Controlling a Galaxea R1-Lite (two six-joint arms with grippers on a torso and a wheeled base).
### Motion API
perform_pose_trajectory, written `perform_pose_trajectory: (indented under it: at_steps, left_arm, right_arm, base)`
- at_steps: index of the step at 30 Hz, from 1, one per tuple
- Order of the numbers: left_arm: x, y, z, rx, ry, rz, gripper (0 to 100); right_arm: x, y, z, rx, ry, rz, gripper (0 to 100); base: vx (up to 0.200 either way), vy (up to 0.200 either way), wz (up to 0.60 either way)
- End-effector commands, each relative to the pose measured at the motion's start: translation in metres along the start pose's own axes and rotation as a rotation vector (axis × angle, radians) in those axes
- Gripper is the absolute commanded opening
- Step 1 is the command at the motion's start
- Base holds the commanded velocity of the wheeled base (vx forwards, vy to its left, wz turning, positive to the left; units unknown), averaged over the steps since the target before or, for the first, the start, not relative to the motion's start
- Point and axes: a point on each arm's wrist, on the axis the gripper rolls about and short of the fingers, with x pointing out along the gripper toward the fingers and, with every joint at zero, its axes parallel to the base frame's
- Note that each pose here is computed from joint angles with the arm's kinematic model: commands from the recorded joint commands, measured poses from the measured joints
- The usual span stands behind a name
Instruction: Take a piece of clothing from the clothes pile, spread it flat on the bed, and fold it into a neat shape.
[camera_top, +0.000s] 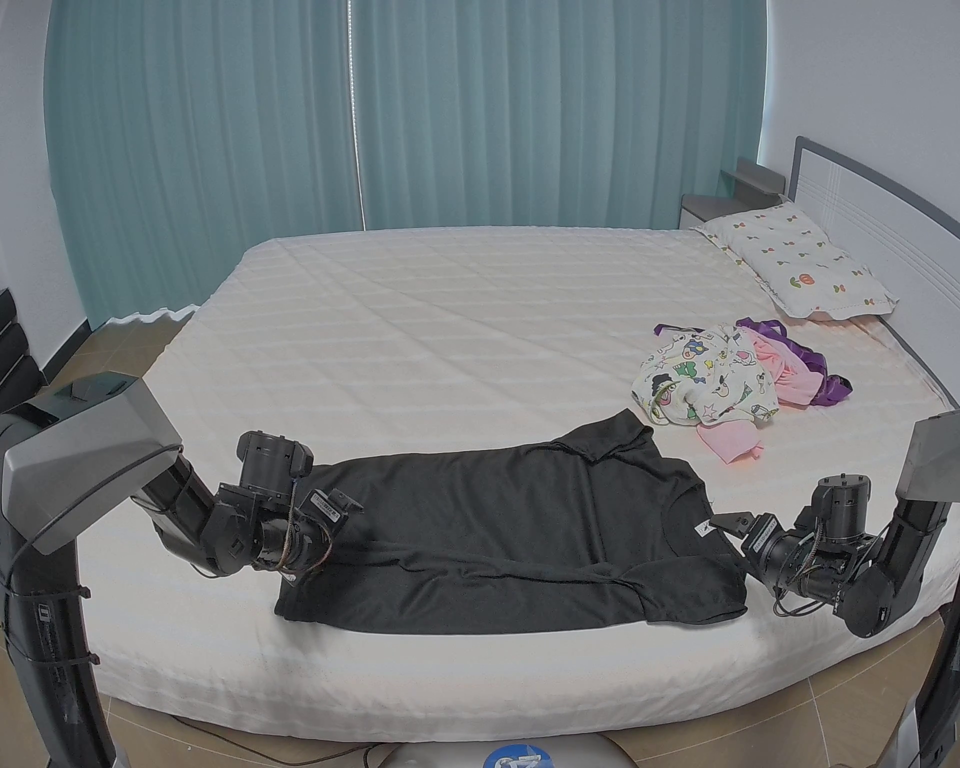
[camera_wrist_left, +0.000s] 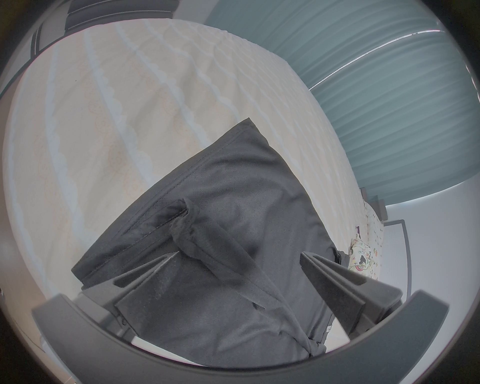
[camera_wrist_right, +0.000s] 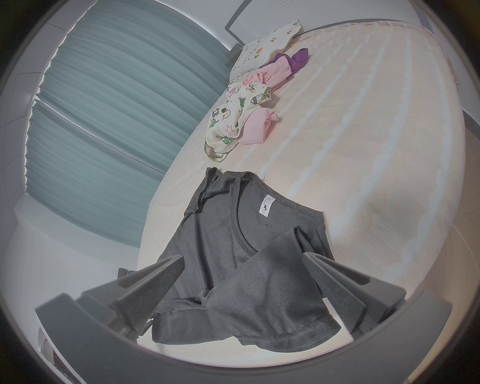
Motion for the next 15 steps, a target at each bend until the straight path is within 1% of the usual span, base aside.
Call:
perform_pose_trajectory:
  at_steps: [1,7,8,11,13,15]
  left_arm:
    - [0.011,-0.009,0.006,-0.002,-0.007,0.000,100]
    - [0.022,-0.011,0.018,-0.018,-0.035,-0.009,100]
    - [0.021,-0.014,0.026,-0.032,-0.054,-0.026,100]
    - [0.020,-0.016,0.040,-0.054,-0.090,-0.039,100]
    - [0.019,-0.017,0.047,-0.065,-0.129,-0.042,100]
    - [0.020,-0.019,0.063,-0.085,-0.199,-0.056,100]
  right_arm:
    - [0.000,-0.001,0.000,0.000,-0.001,-0.002,100]
    - [0.001,0.000,0.000,-0.001,-0.003,0.000,100]
    - [0.001,0.000,0.001,-0.001,-0.004,0.001,100]
    - [0.001,0.000,0.001,0.000,-0.005,0.001,100]
    - [0.001,0.000,0.002,0.000,-0.007,0.001,100]
    - [0.002,0.000,0.002,0.000,-0.009,0.003,100]
  base:
    - [0.000,0.000,0.00]
    - [0.000,0.000,0.00]
    - [0.000,0.000,0.00]
    - [0.000,0.000,0.00]
    - [0.000,0.000,0.00]
    - [0.000,0.000,0.00]
